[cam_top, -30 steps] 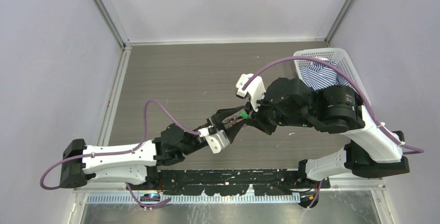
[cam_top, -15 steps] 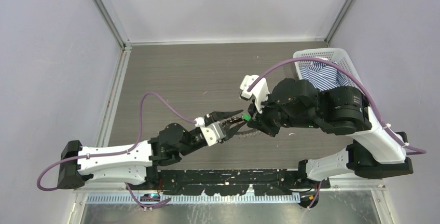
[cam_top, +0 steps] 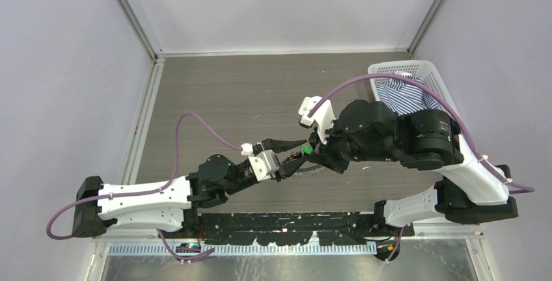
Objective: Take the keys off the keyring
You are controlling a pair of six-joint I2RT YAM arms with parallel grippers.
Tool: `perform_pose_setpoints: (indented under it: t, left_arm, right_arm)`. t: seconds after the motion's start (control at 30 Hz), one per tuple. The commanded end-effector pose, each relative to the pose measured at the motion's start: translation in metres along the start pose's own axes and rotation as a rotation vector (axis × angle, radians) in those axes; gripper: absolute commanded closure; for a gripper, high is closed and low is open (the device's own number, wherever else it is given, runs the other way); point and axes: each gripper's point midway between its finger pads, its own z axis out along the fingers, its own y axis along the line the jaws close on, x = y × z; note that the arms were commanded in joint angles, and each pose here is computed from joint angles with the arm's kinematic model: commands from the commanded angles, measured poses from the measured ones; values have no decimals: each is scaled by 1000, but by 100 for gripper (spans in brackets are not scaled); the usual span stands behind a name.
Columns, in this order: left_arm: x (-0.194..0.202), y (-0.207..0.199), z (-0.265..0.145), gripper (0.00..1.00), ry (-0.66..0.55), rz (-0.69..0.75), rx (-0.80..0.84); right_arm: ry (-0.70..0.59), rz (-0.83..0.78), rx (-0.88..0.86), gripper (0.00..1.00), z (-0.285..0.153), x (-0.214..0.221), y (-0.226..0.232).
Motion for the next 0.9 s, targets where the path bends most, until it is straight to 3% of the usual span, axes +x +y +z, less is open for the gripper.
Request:
perform_pose_setpoints:
  t: [0.0,0.47,0.87]
  left_arm:
    - [-38,3,0,61,-144,-28,-1]
    - [-46,7,1,71,-206,45,-16]
    - [-27,7,2,75,-111,227,-27]
  right_arm:
    - [-65,5,-22,99,-8,-11,4]
    - [-58,8,-34,99,-8,-11,7]
    - [-110,20,-5,99,-19,-23,1]
